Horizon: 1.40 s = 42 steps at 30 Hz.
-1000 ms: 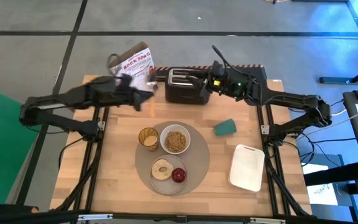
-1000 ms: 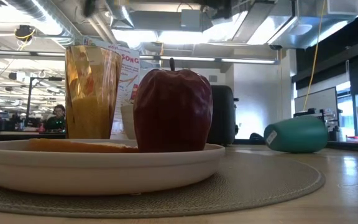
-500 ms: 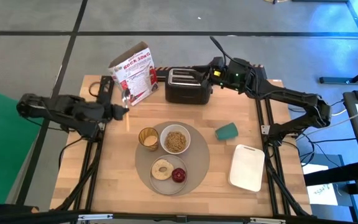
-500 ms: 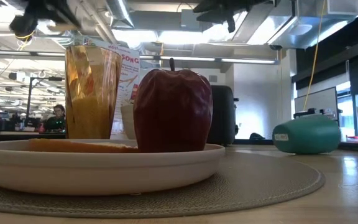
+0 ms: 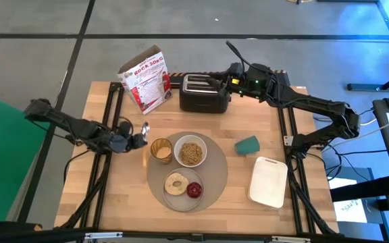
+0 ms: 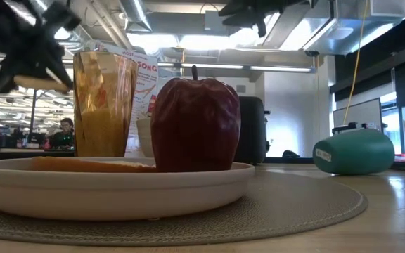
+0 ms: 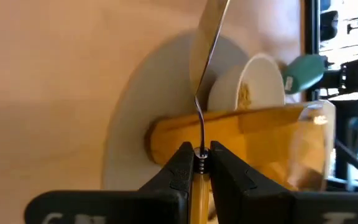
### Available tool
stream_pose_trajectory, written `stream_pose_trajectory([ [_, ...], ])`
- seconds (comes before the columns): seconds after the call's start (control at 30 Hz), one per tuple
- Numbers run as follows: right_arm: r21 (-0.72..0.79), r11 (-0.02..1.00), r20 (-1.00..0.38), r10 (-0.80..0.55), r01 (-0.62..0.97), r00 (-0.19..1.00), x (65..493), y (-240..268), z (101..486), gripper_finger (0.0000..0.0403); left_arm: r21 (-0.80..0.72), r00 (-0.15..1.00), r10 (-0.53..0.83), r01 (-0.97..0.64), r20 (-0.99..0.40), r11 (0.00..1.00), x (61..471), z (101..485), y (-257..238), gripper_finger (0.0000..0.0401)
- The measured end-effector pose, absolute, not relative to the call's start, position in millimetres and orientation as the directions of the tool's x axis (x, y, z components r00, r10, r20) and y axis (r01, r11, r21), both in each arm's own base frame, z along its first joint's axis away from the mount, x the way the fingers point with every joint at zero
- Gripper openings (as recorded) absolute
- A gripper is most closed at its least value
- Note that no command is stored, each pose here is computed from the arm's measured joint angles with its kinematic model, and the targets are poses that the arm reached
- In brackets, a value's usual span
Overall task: Arrange a breakfast setting
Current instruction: Put the orange spoon from the green cup on the brown placemat to the left of the orange cup of milk
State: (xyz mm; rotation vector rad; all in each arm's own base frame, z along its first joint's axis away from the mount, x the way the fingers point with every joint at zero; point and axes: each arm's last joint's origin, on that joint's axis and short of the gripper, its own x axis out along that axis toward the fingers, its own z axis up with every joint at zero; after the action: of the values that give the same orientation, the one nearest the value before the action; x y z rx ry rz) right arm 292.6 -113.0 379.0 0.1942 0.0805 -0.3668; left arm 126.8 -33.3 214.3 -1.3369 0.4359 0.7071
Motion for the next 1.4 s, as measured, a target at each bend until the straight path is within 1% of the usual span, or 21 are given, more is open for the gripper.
stream_pose_trajectory([
  [0.07, 0.174, 0.915, -0.122, -0.348, 0.365, 0.93, 293, -113, 378, 0.014, -0.74, 0.733, 0.173, -0.672, -0.657, 0.037, 128, 196, -37, 0.0027],
  [0.2, 0.175, 0.913, -0.148, -0.346, 0.369, 0.926, 292, -113, 376, 0.014, -0.762, 0.753, 0.138, -0.647, -0.644, -0.023, 128, 162, -41, 0.0027],
  [0.33, 0.175, 0.911, -0.168, -0.345, 0.372, 0.923, 292, -113, 374, 0.014, -0.776, 0.766, 0.137, -0.63, -0.628, -0.03, 128, 145, -42, 0.0027],
  [0.4, 0.175, 0.911, -0.175, -0.345, 0.374, 0.922, 292, -113, 373, 0.014, -0.769, 0.76, 0.14, -0.639, -0.635, -0.023, 129, 142, -42, 0.0027],
  [0.5, 0.177, 0.91, -0.183, -0.344, 0.375, 0.921, 292, -112, 372, 0.014, -0.731, 0.727, 0.125, -0.682, -0.675, 0.019, 129, 136, -43, 0.0027],
  [0.6, 0.2, 0.904, -0.185, -0.344, 0.378, 0.921, 292, -112, 372, 0.014, -0.705, 0.703, 0.124, -0.708, -0.701, 0.029, 132, 131, -45, 0.0027],
  [0.73, 0.218, 0.899, -0.185, -0.345, 0.381, 0.92, 292, -113, 372, 0.014, -0.71, 0.706, 0.125, -0.704, -0.697, 0.022, 138, 127, -47, 0.0027],
  [1.0, 0.229, 0.892, -0.185, -0.355, 0.391, 0.917, 292, -113, 372, 0.014, -0.675, 0.668, 0.109, -0.736, -0.736, -0.048, 144, 116, -51, 0.0028],
  [1.13, 0.229, 0.892, -0.184, -0.355, 0.391, 0.917, 292, -113, 372, 0.014, -0.695, 0.691, 0.07, -0.718, -0.719, -0.049, 149, 115, -54, 0.004],
  [1.27, 0.227, 0.889, -0.184, -0.362, 0.398, 0.914, 292, -113, 372, 0.014, -0.719, 0.717, 0.046, -0.694, -0.696, -0.045, 154, 116, -56, 0.0032],
  [1.4, 0.227, 0.889, -0.184, -0.362, 0.398, 0.914, 292, -113, 372, 0.014, -0.701, 0.7, 0.04, -0.711, -0.713, -0.062, 154, 112, -57, 0.0038],
])
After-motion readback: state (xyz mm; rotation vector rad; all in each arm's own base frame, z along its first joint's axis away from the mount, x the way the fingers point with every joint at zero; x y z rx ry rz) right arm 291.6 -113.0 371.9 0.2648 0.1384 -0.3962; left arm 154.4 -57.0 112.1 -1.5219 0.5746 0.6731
